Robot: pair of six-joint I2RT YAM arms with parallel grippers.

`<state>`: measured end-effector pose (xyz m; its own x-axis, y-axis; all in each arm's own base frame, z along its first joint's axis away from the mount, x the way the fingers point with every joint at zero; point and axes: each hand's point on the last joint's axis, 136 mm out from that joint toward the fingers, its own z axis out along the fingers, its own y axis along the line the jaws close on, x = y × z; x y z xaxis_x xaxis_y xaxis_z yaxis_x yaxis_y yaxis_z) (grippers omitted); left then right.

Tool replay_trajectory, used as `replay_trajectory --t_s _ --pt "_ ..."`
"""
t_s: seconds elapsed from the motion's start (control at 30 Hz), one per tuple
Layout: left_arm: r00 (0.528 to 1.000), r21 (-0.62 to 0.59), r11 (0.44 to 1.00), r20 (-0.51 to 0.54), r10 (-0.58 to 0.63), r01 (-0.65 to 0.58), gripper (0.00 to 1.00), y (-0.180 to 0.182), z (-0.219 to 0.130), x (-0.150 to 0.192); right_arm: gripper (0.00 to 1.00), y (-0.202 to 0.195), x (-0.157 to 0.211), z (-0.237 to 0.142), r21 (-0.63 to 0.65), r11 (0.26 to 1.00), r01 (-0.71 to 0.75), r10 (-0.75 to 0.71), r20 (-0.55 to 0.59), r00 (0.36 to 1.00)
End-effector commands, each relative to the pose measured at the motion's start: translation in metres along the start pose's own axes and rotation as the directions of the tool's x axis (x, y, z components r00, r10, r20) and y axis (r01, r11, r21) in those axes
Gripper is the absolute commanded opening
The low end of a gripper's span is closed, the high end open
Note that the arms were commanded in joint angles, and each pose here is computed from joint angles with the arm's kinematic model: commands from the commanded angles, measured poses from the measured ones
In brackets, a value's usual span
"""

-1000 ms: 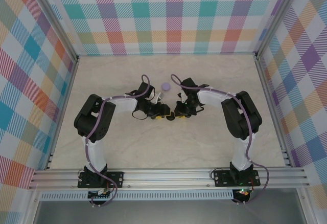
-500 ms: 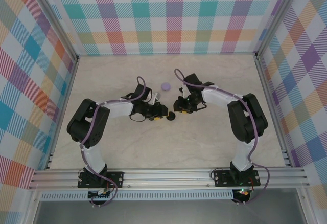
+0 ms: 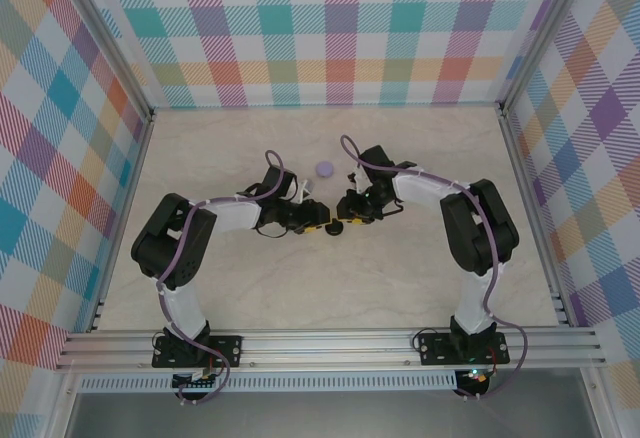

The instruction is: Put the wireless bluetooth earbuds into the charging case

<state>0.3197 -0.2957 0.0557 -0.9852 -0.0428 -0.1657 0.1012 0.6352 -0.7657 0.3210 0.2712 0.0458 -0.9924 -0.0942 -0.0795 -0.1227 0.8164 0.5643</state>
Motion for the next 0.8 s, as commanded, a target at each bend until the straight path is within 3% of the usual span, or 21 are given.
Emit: replay_trajectory --t_s 0.0,0.77 --pt "1.0 0.001 1.0 -0.025 -0.013 0.013 0.47 0.004 0.009 0.008 0.34 0.003 -0.002 0.006 -0.034 0.999 -0.009 0.008 -0.015 1.0" --pt "0.996 0.001 0.999 -0.083 -0.043 0.044 0.44 0.008 0.03 0.019 0.24 -0.012 0.011 0.021 -0.02 0.999 -0.047 0.046 -0.051 0.998"
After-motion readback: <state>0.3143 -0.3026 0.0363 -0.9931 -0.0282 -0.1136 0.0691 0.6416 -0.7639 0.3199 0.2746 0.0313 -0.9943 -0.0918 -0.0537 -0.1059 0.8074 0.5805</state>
